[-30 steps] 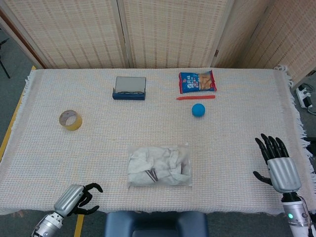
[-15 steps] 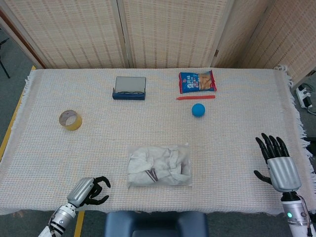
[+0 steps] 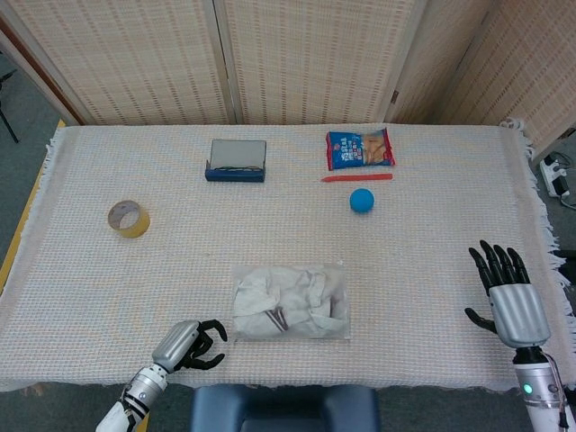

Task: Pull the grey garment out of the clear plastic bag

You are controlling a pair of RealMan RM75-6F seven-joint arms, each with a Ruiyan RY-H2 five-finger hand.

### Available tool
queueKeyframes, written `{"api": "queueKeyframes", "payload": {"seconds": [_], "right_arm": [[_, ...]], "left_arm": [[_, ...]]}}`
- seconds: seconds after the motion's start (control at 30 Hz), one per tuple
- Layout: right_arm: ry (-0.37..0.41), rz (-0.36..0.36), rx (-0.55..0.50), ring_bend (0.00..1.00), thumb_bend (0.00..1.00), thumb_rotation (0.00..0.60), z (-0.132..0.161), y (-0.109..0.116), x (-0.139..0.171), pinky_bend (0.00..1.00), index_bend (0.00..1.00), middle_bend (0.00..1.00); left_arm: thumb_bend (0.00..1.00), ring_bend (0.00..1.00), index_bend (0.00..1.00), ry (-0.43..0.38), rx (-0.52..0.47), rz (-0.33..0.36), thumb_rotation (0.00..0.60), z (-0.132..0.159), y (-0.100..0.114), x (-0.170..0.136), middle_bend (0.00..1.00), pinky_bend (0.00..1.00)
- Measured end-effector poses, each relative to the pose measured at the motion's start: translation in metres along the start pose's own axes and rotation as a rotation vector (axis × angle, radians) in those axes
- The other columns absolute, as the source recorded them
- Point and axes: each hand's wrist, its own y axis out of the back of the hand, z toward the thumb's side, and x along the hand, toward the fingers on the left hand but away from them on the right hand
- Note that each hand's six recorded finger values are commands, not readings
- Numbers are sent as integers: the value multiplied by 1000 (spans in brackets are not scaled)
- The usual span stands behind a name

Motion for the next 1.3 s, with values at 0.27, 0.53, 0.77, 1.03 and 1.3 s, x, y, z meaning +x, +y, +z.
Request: {"api": "queueKeyframes", "payload": {"seconds": [0.27, 0.53, 0.77, 1.03, 1.3], "right_arm": [[-21, -7, 4, 0, 56, 600, -6, 2, -2, 0, 0, 0], [-29, 4, 15, 0, 56, 600, -7, -1, -4, 0, 0, 0], [-31, 6, 20, 0, 57, 600, -8, -2, -5, 0, 0, 0], [-34, 8, 25, 0, 56, 600, -8, -2, -5, 0, 0, 0], [-36, 11, 30, 0, 57, 600, -8, -4, -6, 0, 0, 0]], "left_arm": [[228, 1000, 490, 30, 2, -4, 600, -4, -8, 23, 1000, 1000], [217, 1000, 504, 37, -10, -10, 600, -5, -8, 29, 1000, 1000], [237, 1000, 543, 58, -38, -8, 600, -5, -7, 36, 1000, 1000], [340, 1000, 574, 104, -67, -19, 600, -11, -7, 44, 1000, 1000], [477, 1000, 617, 94, -91, -22, 599, -8, -4, 44, 1000, 1000]]}}
